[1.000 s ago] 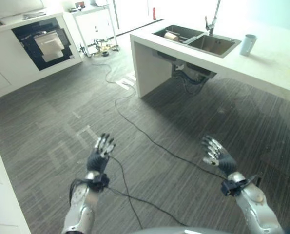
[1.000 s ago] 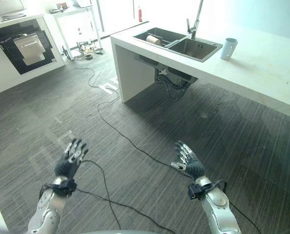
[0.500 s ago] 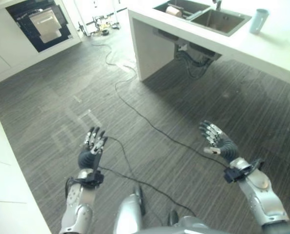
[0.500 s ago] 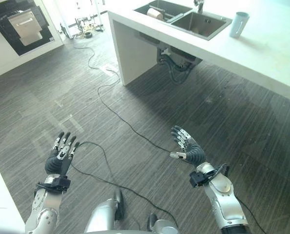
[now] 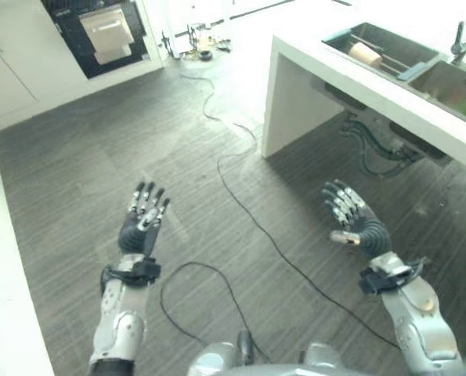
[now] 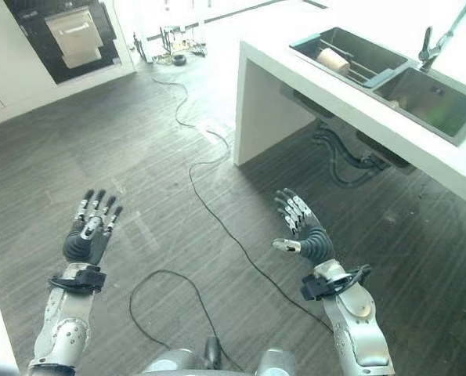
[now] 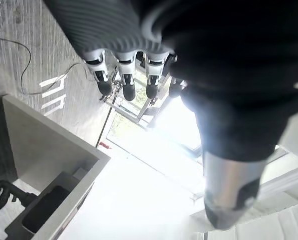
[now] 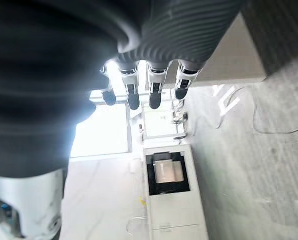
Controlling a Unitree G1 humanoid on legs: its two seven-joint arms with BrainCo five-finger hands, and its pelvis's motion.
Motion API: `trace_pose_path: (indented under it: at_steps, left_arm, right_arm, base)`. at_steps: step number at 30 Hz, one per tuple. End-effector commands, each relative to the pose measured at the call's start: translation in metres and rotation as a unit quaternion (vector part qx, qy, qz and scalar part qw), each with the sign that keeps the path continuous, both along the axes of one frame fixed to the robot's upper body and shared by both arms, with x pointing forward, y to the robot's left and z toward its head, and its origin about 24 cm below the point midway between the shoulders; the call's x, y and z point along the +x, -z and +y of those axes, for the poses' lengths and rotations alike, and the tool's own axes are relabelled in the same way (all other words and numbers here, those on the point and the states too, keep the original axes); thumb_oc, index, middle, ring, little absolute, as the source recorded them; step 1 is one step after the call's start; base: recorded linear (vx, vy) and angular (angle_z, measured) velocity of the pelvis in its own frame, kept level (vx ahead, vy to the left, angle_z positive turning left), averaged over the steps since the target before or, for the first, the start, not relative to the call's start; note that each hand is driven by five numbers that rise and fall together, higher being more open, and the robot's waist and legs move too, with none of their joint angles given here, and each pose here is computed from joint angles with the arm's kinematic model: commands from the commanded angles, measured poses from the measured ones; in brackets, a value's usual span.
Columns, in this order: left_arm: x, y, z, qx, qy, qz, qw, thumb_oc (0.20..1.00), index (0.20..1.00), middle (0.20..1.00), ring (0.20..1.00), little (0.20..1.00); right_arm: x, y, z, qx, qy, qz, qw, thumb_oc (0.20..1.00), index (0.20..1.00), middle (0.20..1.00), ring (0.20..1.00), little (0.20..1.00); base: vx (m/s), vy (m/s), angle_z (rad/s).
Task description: Place the dishes in the dishwasher.
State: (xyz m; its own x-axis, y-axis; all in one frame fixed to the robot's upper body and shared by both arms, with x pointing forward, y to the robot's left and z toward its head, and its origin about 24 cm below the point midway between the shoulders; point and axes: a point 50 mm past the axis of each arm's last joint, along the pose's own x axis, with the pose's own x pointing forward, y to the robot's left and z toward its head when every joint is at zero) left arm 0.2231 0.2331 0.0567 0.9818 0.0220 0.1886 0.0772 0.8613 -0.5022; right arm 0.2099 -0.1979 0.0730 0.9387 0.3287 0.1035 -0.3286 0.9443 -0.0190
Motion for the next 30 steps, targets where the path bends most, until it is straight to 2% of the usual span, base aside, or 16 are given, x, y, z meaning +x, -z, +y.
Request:
trace_pose_path:
  at_steps: [1, 7, 11, 17, 21, 25, 27, 30]
  left_arm:
    - [-0.009, -0.020, 0.016, 0.057, -0.008, -0.039, 0.998, 1.000, 1.000, 1.000, 1.000, 1.000]
    - [-0.008, -0.042, 0.007, 0.078, -0.007, -0.105, 0.991, 1.000, 1.000, 1.000, 1.000, 1.000]
    - [-0.009, -0.064, 0.000, 0.192, -0.027, -0.159, 0.968, 1.000, 1.000, 1.000, 1.000, 1.000]
    - [-0.007, -0.062, 0.006, 0.156, -0.048, -0.142, 0.976, 1.000, 1.000, 1.000, 1.000, 1.000]
    - [-0.012, -0.056, -0.004, 0.167, -0.046, -0.141, 0.975, 1.000, 1.000, 1.000, 1.000, 1.000]
    - [-0.020, -0.054, 0.002, 0.176, -0.061, -0.141, 0.972, 1.000, 1.000, 1.000, 1.000, 1.000]
    - [-0.023, -0.057, 0.006, 0.228, -0.098, -0.143, 0.958, 1.000, 1.000, 1.000, 1.000, 1.000]
    - [-0.029, -0.066, 0.013, 0.260, -0.142, -0.156, 0.942, 1.000, 1.000, 1.000, 1.000, 1.000]
  right_arm:
    - [0.004, -0.012, -0.009, 0.006, 0.011, -0.041, 0.999, 1.000, 1.000, 1.000, 1.000, 1.000]
    - [0.004, -0.016, -0.019, 0.011, 0.021, -0.040, 0.999, 1.000, 1.000, 1.000, 1.000, 1.000]
    - [0.006, -0.023, -0.024, 0.004, 0.017, -0.045, 0.999, 1.000, 1.000, 1.000, 1.000, 1.000]
    - [0.007, -0.028, -0.026, -0.017, 0.019, -0.052, 0.998, 1.000, 1.000, 1.000, 1.000, 1.000]
    - [0.005, -0.051, -0.039, -0.049, 0.024, -0.101, 0.993, 1.000, 1.000, 1.000, 1.000, 1.000]
    - [0.006, -0.074, -0.043, -0.041, 0.037, -0.151, 0.987, 1.000, 1.000, 1.000, 1.000, 1.000]
    - [0.011, -0.081, -0.039, -0.035, 0.028, -0.167, 0.985, 1.000, 1.000, 1.000, 1.000, 1.000]
    - [0.011, -0.090, -0.033, -0.040, 0.005, -0.188, 0.981, 1.000, 1.000, 1.000, 1.000, 1.000]
  base:
    - [0.27, -0.051, 0.59]
    - [0.41, -0.108, 0.32]
    - [0.55, -0.185, 0.32]
    - [0.40, -0.171, -0.23]
    - [0.37, -0.267, -0.18]
    - [0.36, -0.063, -1.26]
    - [0.37, 0.127, -1.52]
    - [0.51, 0.247, -1.26]
